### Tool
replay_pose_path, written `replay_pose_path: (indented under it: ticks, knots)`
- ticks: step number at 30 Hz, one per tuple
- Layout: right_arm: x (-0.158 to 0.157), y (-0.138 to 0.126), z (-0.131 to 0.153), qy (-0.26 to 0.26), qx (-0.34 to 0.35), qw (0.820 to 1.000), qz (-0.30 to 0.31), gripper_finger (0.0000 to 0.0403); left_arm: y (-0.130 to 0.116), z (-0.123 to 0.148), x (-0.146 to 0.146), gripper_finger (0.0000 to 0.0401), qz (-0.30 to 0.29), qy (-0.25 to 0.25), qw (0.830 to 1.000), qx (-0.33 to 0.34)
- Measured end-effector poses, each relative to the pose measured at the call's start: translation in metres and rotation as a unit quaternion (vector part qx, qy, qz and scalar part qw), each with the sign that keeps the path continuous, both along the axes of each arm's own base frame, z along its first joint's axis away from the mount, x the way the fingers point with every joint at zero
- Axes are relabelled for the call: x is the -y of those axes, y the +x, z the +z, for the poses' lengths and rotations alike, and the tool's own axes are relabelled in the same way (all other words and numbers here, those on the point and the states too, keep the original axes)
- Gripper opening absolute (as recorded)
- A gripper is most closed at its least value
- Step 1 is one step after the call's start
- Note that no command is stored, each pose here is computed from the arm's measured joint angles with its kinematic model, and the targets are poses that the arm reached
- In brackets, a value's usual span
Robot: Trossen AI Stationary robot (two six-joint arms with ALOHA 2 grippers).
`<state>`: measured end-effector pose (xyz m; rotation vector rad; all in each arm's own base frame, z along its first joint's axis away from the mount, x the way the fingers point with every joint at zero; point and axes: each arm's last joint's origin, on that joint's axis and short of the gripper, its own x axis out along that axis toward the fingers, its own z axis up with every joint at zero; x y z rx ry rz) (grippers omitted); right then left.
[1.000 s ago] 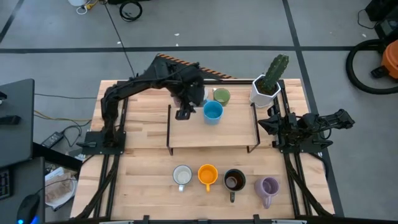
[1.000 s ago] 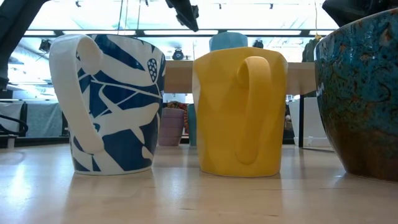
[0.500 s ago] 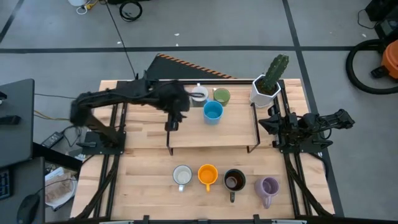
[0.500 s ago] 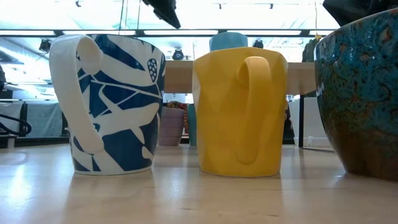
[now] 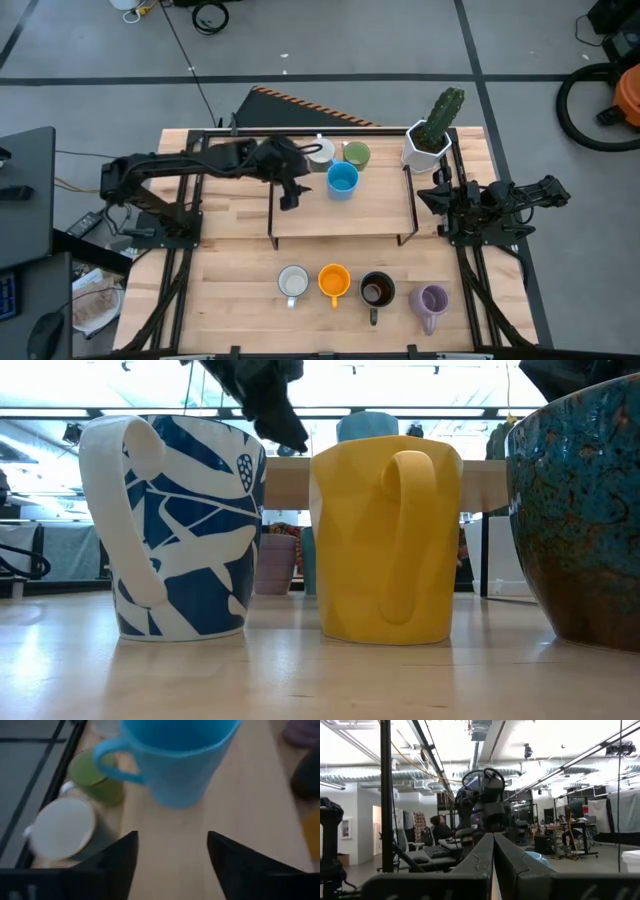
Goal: Place coffee mugs
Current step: Put the light blue mug on the shelf
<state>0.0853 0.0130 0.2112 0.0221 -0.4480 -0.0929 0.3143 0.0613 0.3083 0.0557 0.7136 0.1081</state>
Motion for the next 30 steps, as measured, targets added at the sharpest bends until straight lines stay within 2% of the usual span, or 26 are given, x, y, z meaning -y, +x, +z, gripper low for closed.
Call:
replay_pose_path:
  ticks: [3, 6, 15, 22, 30]
  knots:
    - [0.000, 0.000, 0.000, 0.001, 0.001, 1.000, -0.002, 0.0018, 0.005, -0.012, 0.000, 0.0288, -0.010, -0.004, 1.000, 0.023]
    - [0.000, 0.000, 0.000, 0.001, 0.000, 1.000, -0.002, 0.0018, 0.006, -0.027, 0.000, 0.0298, -0.009, -0.002, 0.999, 0.035]
    - [0.000, 0.000, 0.000, 0.002, 0.002, 1.000, -0.002, 0.0018, 0.012, -0.057, -0.002, 0.0299, 0.021, -0.001, 0.997, 0.078]
    - [0.000, -0.001, 0.001, -0.002, 0.005, 1.000, -0.005, 0.0018, 0.029, -0.068, 0.000, 0.0289, 0.025, -0.011, 0.993, 0.111]
    - [0.000, -0.001, 0.001, -0.005, 0.005, 1.000, -0.006, 0.0018, 0.036, -0.070, -0.001, 0.0288, 0.039, -0.016, 0.989, 0.138]
